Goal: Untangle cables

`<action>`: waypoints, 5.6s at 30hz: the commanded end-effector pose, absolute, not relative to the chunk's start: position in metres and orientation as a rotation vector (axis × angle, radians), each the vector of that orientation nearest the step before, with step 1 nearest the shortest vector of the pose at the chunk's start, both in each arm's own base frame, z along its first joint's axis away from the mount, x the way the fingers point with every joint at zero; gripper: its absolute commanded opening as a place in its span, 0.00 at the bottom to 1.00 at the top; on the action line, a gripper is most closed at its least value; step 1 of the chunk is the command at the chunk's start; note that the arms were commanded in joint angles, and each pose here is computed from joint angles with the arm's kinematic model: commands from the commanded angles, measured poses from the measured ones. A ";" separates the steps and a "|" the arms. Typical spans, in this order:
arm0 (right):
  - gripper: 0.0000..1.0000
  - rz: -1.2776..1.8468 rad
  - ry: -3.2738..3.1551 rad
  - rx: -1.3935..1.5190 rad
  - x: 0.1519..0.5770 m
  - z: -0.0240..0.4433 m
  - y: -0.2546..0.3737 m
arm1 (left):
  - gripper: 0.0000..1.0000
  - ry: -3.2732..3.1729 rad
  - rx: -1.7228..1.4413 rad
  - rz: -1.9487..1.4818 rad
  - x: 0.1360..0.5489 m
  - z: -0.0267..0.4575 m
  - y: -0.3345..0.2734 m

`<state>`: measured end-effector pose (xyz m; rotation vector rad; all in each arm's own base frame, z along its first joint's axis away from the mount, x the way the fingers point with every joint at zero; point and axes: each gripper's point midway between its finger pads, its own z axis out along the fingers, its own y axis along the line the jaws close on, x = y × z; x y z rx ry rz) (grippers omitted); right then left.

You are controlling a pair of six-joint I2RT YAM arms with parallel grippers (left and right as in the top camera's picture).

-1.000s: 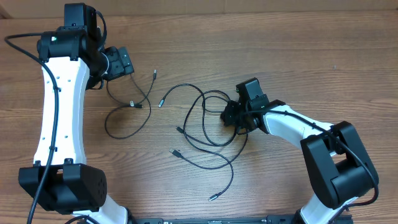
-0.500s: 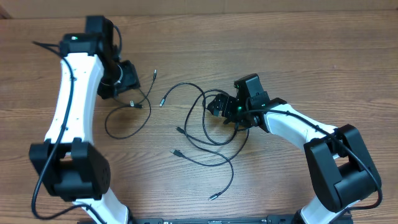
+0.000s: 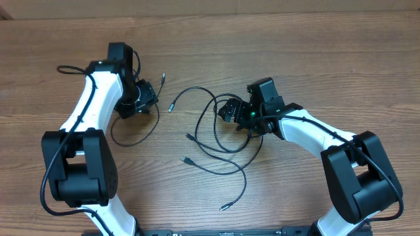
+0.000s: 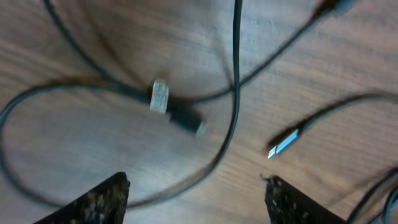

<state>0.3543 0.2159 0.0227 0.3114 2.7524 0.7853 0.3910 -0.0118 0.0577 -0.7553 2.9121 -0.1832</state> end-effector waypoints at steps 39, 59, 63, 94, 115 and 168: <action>1.00 0.700 2.797 0.351 0.347 0.003 0.204 | 1.00 2.629 -1.315 0.094 0.371 -0.050 0.027; 1.00 0.698 2.800 0.352 0.346 0.003 0.204 | 0.04 3.203 -0.771 0.119 0.302 -0.080 0.009; 1.00 0.698 2.800 0.352 0.347 0.003 0.203 | 0.04 3.232 -0.769 0.319 0.298 -0.060 0.035; 1.00 0.696 2.802 0.353 0.346 0.002 0.203 | 0.66 3.109 -0.599 -0.126 0.362 0.104 -0.008; 1.00 0.696 2.804 0.354 0.346 0.002 0.203 | 0.78 3.045 -0.750 0.310 0.322 0.001 0.025; 1.00 0.706 2.806 0.352 0.345 0.003 0.204 | 0.83 3.003 -0.845 -0.128 0.345 0.004 0.028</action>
